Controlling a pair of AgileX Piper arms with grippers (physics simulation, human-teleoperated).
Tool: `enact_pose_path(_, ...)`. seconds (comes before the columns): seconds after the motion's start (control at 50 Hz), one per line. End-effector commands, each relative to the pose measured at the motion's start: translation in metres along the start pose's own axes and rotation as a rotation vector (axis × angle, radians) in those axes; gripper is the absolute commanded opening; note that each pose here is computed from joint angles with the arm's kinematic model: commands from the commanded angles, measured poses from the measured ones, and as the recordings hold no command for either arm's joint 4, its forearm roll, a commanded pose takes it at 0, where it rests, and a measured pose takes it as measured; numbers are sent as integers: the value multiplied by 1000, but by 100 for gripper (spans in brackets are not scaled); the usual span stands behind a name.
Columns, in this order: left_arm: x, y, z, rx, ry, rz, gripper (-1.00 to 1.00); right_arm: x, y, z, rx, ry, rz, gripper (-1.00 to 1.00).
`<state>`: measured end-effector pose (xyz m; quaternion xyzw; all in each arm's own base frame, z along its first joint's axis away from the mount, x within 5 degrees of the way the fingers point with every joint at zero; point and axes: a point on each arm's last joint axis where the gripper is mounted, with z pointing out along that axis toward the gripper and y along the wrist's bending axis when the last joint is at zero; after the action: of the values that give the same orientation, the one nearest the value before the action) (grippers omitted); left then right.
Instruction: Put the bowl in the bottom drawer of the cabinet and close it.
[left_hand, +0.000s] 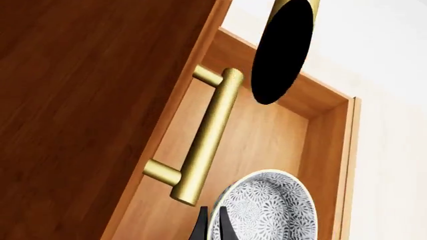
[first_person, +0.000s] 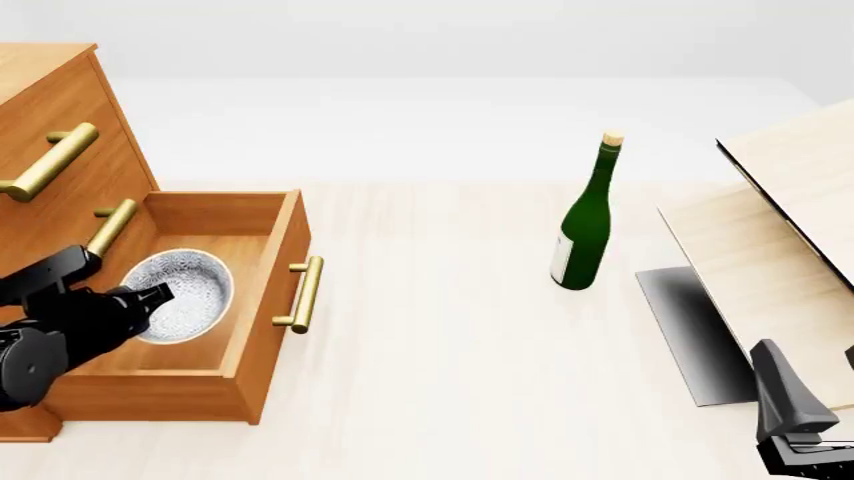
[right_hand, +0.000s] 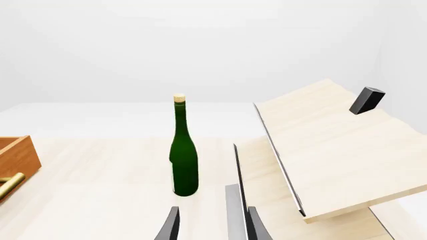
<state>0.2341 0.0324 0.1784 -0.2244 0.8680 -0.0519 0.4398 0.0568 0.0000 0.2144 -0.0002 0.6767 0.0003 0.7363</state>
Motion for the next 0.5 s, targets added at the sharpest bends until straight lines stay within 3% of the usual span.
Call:
enact_pose_path(0.02, 0, 5, 8, -22, 6, -28, -100, 0, 0, 0, 0, 0, 0, 100)
enact_pose_path(0.5, 3, 6, 14, -28, 22, -13, -100, 0, 0, 0, 0, 0, 0, 100)
